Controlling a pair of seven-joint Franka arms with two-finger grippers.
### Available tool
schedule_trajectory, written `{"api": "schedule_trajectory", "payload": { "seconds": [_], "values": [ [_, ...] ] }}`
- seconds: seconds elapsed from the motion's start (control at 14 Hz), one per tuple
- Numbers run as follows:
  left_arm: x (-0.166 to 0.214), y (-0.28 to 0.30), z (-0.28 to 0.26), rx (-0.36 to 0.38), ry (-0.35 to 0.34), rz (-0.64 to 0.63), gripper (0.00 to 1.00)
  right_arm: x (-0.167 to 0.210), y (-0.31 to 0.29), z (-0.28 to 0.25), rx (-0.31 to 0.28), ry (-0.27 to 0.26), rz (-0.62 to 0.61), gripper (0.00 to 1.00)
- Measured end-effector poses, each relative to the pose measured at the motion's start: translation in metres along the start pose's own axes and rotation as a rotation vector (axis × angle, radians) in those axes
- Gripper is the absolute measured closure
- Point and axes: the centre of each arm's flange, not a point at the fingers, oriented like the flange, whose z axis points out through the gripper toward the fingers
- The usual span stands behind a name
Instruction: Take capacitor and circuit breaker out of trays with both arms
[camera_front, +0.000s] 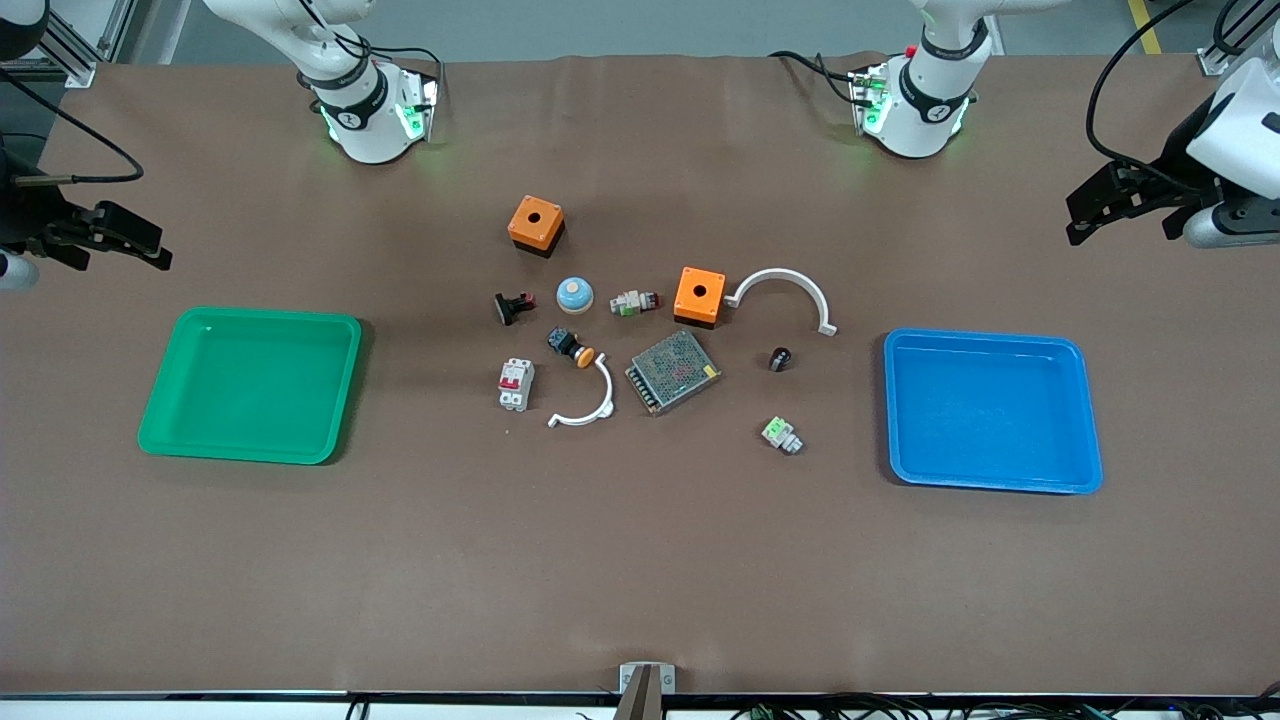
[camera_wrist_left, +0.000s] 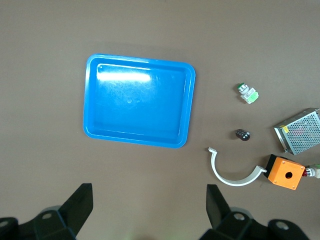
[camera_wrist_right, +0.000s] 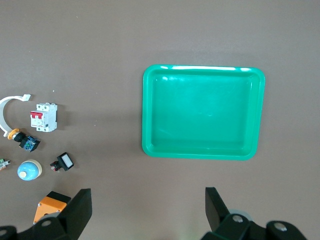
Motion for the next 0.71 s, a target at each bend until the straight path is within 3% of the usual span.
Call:
{"api": "schedule_trajectory", "payload": {
  "seconds": [0.71],
  "values": [
    [0.0003,-0.0021,0.0000,0.000,0.000,0.085,0.00,0.0030,-0.0009,0.0008,-0.001,0.023,-0.037,0.00]
  ]
}}
